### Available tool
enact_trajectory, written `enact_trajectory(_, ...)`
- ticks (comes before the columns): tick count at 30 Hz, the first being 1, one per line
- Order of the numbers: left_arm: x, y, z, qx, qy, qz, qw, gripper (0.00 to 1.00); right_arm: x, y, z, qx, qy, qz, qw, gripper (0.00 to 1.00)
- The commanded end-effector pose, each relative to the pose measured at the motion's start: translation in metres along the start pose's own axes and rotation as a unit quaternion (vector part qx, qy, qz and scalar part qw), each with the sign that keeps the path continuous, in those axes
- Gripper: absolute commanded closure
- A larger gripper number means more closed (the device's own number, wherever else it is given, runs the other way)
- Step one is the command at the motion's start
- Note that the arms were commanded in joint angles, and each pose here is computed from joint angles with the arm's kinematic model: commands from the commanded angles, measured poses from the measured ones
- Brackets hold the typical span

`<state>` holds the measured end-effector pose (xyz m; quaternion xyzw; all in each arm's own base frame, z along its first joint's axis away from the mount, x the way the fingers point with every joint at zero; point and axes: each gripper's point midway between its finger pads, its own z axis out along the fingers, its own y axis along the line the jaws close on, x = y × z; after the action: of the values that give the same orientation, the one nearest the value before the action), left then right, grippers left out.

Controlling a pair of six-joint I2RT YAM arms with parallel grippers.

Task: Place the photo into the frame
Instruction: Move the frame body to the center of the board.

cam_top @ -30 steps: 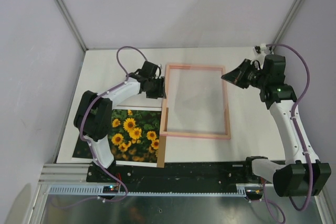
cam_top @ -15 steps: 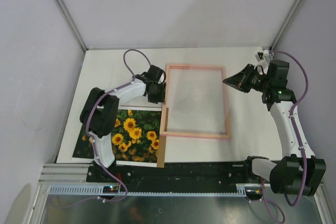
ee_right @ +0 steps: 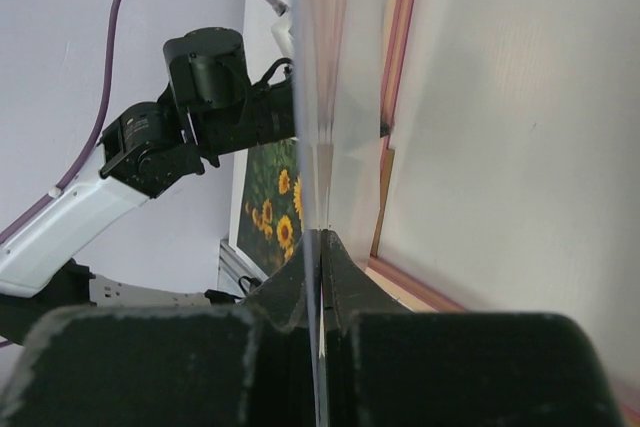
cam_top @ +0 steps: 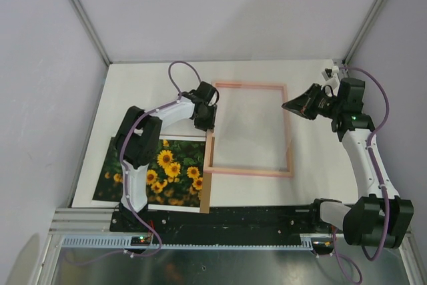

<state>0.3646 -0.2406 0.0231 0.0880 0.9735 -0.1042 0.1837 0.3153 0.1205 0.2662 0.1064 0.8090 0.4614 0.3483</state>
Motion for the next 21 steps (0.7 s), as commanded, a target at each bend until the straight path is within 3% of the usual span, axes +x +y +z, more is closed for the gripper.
enact_trajectory(1, -0.019, -0.003, -0.006, -0.005, -0.019, 0.022, 1.0, 0.7, -0.006, 0.01, 0.0, -0.027, -0.003, -0.027, 0.999, 1.0)
enact_trajectory(4, -0.025, -0.005, -0.013, -0.003, -0.026, 0.034, 0.999, 0.92, -0.006, 0.009, 0.001, -0.029, -0.003, -0.028, 0.999, 1.0)
enact_trajectory(6, -0.029, -0.006, -0.02, -0.001, -0.03, 0.044, 0.999, 0.98, -0.006, 0.01, 0.001, -0.03, -0.003, -0.028, 0.999, 1.0)
enact_trajectory(12, -0.029, -0.007, -0.044, 0.007, -0.038, 0.059, 0.998, 1.0, -0.005, 0.015, 0.0, -0.039, -0.001, -0.026, 0.999, 1.0)
enact_trajectory(21, -0.001, 0.014, -0.058, -0.022, -0.026, 0.021, 0.999, 1.0, 0.009, 0.021, 0.008, -0.062, 0.022, -0.013, 0.998, 1.0)
